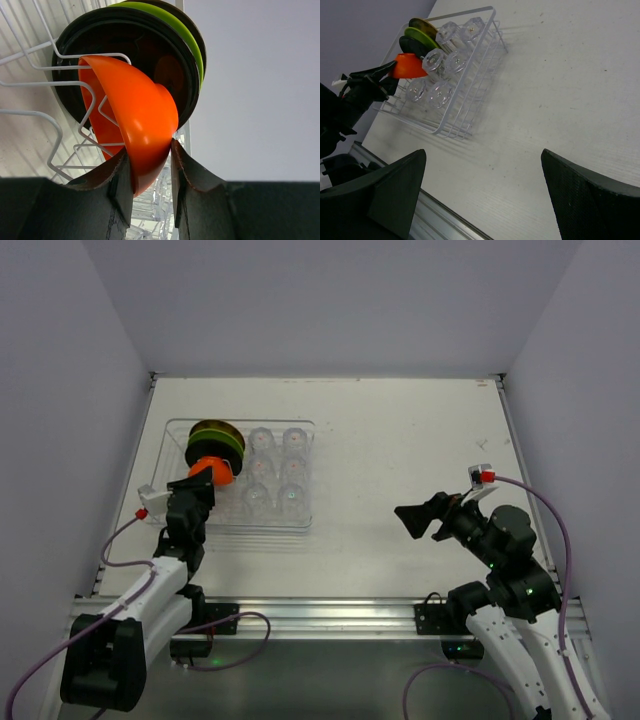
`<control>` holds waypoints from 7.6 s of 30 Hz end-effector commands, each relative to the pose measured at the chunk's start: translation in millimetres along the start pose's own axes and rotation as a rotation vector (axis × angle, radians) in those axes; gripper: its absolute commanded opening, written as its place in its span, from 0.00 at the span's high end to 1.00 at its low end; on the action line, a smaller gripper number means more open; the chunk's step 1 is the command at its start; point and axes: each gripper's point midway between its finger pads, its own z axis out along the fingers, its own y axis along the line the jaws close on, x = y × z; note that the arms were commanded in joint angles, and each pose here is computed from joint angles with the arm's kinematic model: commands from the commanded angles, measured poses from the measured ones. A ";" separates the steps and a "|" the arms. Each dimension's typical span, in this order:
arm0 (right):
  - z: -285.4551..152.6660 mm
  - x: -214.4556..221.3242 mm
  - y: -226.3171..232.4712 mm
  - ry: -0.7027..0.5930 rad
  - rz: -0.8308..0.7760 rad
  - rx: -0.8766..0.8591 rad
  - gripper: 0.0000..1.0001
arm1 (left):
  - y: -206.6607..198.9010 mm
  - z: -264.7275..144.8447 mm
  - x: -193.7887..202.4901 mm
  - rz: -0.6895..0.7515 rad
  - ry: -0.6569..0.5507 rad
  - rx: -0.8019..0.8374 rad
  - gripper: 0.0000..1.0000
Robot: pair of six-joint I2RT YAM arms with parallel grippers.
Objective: Unload the mixed dishes from the dish rack
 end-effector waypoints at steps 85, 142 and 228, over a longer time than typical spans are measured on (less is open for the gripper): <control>52.3 81.1 9.3 0.810 -0.295 0.151 0.96 | -15.7 -302.0 285.9 2.374 1.355 1.049 1.00; 275.1 -76.9 -157.8 0.144 0.061 0.540 0.58 | -152.9 -30.8 32.7 1.143 0.230 -0.087 0.00; 6.8 -29.6 0.3 -0.046 -0.030 0.010 0.02 | -92.2 16.8 -26.6 -0.060 0.000 -0.332 1.00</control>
